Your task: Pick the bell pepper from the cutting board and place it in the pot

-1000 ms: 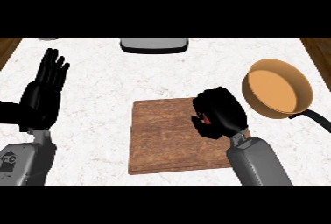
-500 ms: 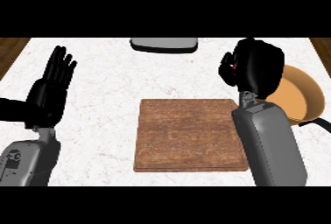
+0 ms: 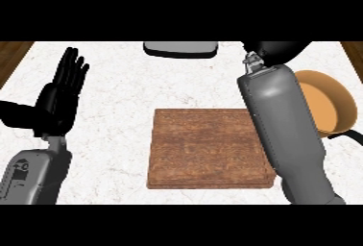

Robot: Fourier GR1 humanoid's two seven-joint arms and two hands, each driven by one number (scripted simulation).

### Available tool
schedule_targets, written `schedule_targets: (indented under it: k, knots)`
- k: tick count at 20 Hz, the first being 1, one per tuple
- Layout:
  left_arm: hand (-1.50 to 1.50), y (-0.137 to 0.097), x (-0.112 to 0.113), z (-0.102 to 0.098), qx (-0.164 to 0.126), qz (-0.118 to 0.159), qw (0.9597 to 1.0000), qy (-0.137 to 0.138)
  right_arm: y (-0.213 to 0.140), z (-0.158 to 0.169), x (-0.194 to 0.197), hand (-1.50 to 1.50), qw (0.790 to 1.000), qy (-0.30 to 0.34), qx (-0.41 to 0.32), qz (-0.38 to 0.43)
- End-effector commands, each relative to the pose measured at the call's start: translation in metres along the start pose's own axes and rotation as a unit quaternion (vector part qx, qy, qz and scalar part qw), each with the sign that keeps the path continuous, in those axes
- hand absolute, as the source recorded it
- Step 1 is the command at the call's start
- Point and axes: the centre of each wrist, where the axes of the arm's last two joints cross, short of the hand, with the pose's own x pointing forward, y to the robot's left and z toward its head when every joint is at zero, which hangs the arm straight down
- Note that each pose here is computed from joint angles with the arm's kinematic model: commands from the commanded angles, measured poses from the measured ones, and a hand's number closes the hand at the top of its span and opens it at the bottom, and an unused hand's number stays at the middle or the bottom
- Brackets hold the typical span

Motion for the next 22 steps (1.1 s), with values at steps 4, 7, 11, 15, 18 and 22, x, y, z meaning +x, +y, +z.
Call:
schedule_targets:
  k: [4, 7, 11, 15, 18, 22]
  knots:
    - [0.00, 0.020, -0.010, 0.011, 0.033, -0.012, 0.9993, 0.009, -0.007, -0.022, 0.009, 1.50, 0.994, 0.103, 0.029, 0.039]
    - [0.00, 0.027, -0.006, 0.005, 0.036, -0.006, 0.9993, 0.008, 0.007, -0.032, -0.012, 1.50, 0.993, 0.110, 0.023, 0.038]
    - [0.00, 0.023, -0.014, 0.013, 0.042, -0.006, 0.9991, 0.004, 0.019, -0.041, -0.062, 1.50, 0.993, 0.117, 0.016, 0.019]
    - [0.00, 0.026, 0.001, 0.010, 0.040, -0.006, 0.9992, 0.004, 0.041, -0.050, -0.098, 1.50, 0.994, 0.106, 0.029, 0.019]
    - [0.00, 0.026, -0.001, 0.017, 0.038, -0.002, 0.9992, 0.012, 0.041, -0.054, -0.130, 1.50, 0.994, 0.108, 0.023, 0.013]
    - [0.00, 0.013, 0.001, 0.012, 0.030, -0.004, 0.9994, 0.015, 0.076, -0.069, -0.169, 1.50, 0.993, 0.111, 0.039, 0.023]
